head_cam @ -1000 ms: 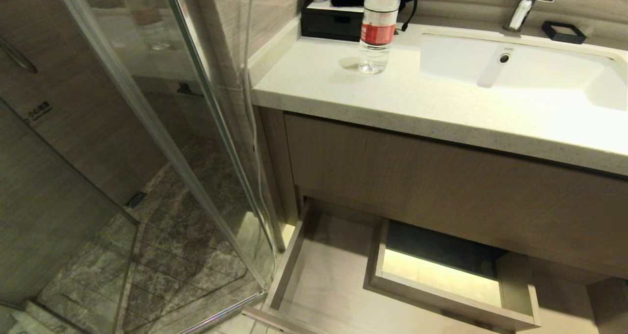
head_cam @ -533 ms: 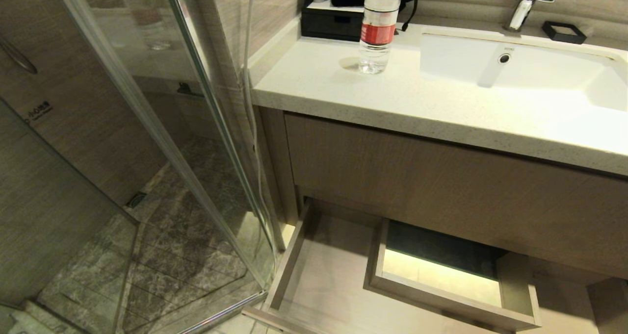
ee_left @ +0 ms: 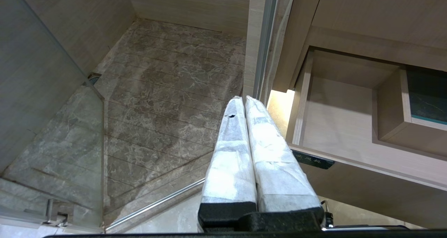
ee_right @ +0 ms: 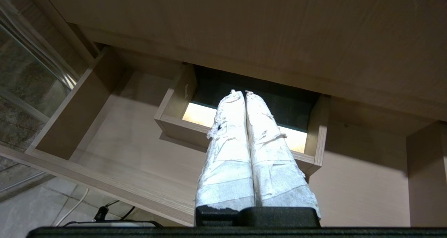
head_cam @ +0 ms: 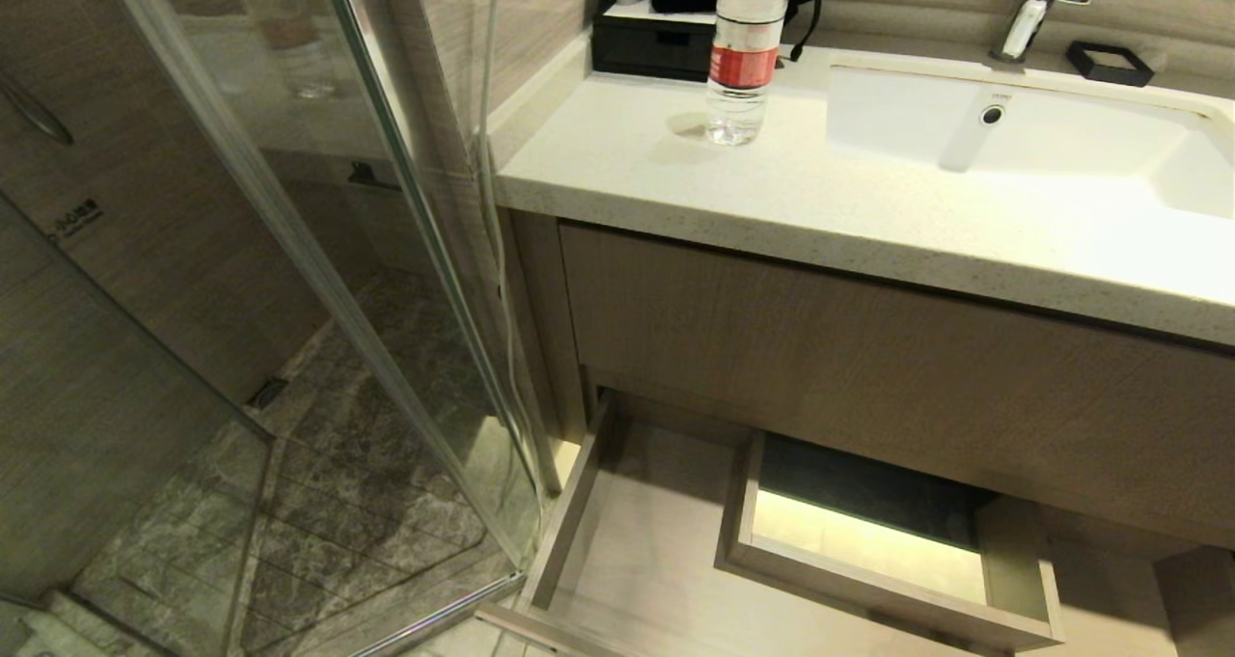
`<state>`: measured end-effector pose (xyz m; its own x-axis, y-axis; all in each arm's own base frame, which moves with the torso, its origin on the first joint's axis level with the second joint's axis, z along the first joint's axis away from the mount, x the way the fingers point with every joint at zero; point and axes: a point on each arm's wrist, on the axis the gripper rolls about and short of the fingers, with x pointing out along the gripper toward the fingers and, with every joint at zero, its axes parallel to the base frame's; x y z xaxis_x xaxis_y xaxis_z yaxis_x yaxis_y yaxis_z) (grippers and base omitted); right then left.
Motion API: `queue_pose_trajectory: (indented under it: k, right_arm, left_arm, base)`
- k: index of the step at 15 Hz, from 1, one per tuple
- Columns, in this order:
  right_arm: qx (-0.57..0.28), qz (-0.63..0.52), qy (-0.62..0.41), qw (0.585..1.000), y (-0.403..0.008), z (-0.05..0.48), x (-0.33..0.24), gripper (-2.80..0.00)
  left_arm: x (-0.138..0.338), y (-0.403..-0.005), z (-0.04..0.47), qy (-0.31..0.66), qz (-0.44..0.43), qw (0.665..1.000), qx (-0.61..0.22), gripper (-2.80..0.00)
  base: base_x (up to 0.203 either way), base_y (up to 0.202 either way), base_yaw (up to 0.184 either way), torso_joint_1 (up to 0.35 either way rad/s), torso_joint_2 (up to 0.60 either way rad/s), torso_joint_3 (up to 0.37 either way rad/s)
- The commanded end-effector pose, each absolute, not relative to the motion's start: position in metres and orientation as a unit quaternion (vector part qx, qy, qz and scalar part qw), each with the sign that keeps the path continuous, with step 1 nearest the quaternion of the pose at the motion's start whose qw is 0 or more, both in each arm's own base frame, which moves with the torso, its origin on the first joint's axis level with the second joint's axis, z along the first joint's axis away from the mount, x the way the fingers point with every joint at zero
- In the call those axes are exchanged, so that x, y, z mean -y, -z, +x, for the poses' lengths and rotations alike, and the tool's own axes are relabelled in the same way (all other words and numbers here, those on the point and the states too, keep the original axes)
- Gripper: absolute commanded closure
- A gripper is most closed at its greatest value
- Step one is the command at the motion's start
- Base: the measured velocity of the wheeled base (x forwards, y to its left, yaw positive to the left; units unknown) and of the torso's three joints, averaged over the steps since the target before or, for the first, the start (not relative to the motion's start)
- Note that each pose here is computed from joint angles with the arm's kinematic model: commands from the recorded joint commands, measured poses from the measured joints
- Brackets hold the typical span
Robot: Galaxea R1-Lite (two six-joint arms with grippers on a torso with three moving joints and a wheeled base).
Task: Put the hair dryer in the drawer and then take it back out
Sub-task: Pick up the hairdryer
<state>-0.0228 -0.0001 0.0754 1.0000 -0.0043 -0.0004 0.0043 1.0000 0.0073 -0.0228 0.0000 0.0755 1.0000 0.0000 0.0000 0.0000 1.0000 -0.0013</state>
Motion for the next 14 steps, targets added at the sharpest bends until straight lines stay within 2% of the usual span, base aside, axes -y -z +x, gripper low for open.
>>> queue_pose_trajectory:
  k: [1,9,14]
  right_arm:
    - [-0.002,0.004,0.002,1.000,-0.0751,-0.0226,0.0001,0.00]
    - [-0.002,0.004,0.002,1.000,-0.0751,-0.0226,0.0001,0.00]
    - [-0.003,0.004,0.002,1.000,-0.0748,-0.0226,0.0001,0.00]
  left_arm:
    - [0.0000,-0.0755,-0.0228,-0.001,-0.001,1.000,0.000,0.00]
    - [0.0000,-0.0755,-0.0228,0.000,-0.001,1.000,0.000,0.00]
    - [0.0000,-0.0755,-0.0228,0.000,-0.001,1.000,0.000,0.00]
  base:
    - [0.000,0.000,0.000,0.000,0.00,0.000]
    - [0.000,0.000,0.000,0.000,0.00,0.000]
    - [0.002,-0.004,0.144,0.004,0.00,0.000]
